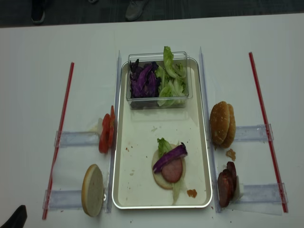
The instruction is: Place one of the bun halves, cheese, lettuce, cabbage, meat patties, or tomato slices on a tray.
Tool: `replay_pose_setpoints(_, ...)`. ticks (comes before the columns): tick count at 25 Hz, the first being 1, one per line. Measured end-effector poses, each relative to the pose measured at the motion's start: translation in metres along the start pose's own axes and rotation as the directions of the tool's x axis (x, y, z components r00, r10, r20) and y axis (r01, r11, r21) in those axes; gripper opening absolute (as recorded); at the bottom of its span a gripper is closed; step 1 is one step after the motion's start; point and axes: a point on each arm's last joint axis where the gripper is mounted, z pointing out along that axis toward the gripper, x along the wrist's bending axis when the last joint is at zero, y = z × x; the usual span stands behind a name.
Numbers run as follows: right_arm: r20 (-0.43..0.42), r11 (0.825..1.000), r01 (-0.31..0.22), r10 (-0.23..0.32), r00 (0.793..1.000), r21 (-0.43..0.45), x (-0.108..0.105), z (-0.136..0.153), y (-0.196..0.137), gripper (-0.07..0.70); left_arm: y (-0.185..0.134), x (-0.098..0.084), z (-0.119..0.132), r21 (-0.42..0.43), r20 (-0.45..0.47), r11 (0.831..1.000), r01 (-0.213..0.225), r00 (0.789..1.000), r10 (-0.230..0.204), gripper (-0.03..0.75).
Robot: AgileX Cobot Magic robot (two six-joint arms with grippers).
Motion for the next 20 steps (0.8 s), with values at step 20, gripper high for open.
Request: replay_pose_setpoints(20,0.0,1.0,-0.002,0.002,1.0,0.0,0.0,0.0,0.0,0.434,0.0,0.0,0.0,0.0,0.0,1.0,0.0,1.0,0.0,0.41)
